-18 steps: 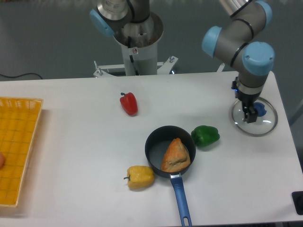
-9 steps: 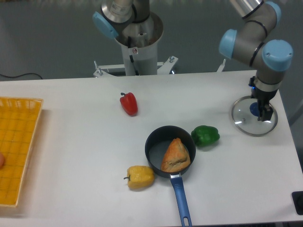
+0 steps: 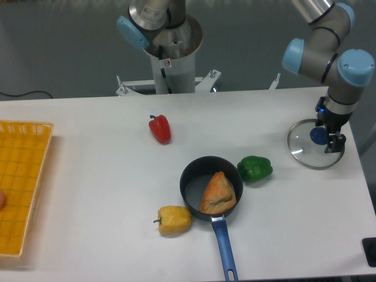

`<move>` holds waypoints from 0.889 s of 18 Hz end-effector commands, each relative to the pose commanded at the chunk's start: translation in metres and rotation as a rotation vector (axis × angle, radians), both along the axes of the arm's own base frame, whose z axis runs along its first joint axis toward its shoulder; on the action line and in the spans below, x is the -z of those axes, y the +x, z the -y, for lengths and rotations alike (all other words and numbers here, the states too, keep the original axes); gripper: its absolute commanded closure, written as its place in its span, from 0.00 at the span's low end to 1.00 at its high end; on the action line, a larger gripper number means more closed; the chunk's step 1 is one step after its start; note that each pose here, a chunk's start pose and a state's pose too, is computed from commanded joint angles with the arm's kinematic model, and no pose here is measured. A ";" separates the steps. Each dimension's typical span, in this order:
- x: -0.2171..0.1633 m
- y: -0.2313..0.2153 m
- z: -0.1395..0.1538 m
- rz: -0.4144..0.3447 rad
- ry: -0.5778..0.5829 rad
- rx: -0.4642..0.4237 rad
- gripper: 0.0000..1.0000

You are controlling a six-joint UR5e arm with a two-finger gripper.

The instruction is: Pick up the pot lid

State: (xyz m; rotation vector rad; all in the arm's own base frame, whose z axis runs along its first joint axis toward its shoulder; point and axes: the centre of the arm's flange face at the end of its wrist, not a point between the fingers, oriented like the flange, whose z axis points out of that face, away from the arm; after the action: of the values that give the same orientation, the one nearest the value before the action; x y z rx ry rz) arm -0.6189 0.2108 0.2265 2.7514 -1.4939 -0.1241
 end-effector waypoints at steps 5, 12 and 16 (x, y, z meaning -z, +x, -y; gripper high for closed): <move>0.003 0.000 0.008 0.007 -0.002 -0.003 0.00; 0.012 0.001 0.009 0.025 -0.011 -0.007 0.00; 0.012 0.000 0.007 0.026 -0.014 -0.004 0.06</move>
State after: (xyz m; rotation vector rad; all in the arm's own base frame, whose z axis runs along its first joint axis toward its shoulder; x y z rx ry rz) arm -0.6191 0.2038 0.2142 2.7553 -1.4895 -0.0777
